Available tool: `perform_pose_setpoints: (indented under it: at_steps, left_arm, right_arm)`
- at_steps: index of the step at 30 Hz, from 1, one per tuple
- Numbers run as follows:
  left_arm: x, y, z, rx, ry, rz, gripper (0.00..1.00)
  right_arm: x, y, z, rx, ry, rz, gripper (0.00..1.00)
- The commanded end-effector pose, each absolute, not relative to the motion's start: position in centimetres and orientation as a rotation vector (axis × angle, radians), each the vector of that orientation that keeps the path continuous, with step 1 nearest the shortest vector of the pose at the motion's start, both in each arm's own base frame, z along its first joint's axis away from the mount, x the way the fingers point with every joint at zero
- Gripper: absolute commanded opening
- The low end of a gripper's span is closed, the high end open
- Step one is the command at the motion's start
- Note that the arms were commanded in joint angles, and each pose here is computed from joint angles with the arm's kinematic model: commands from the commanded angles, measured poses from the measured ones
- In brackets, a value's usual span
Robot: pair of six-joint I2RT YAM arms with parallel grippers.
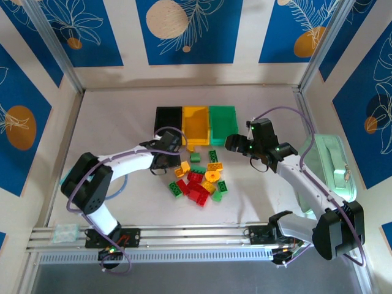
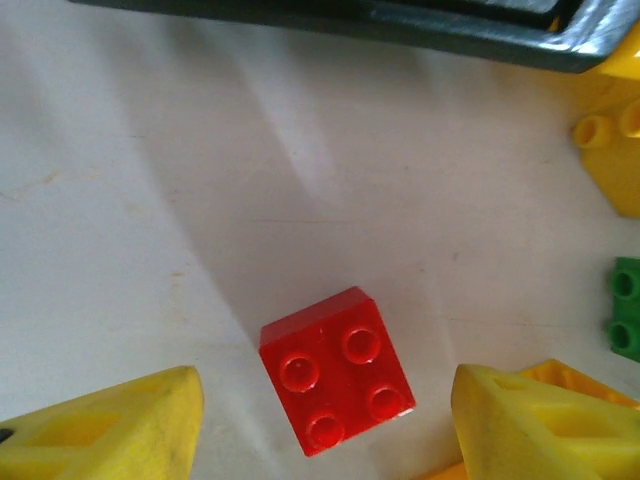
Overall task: Sort the legos into containers by color
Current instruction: Pick up the lego from the center of the table.
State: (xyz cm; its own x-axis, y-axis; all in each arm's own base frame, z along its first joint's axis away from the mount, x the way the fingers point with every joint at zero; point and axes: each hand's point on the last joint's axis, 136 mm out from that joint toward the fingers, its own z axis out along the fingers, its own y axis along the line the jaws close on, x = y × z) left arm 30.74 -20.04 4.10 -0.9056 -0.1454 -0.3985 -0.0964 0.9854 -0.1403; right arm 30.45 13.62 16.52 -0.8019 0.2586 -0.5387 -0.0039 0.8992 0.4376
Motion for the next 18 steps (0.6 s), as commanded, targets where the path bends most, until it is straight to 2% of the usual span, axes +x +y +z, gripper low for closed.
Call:
perform_pose_setpoints:
  at_steps: [1, 6, 18]
  left_arm:
    - [31.0, -20.1, 4.1, -0.194, 2.715, -0.119, 0.65]
    - [31.2, -20.8, 3.2, -0.184, 2.744, -0.124, 0.62]
    - [31.3, -21.2, 2.4, -0.166, 2.768, -0.090, 0.47]
  right_arm:
    - [30.5, 13.7, 16.2, 0.189, 2.451, 0.564, 0.79]
    - [30.6, 13.7, 16.0, 0.188, 2.453, 0.562, 0.79]
    - [30.7, 13.2, 16.1, 0.213, 2.444, 0.567, 0.78]
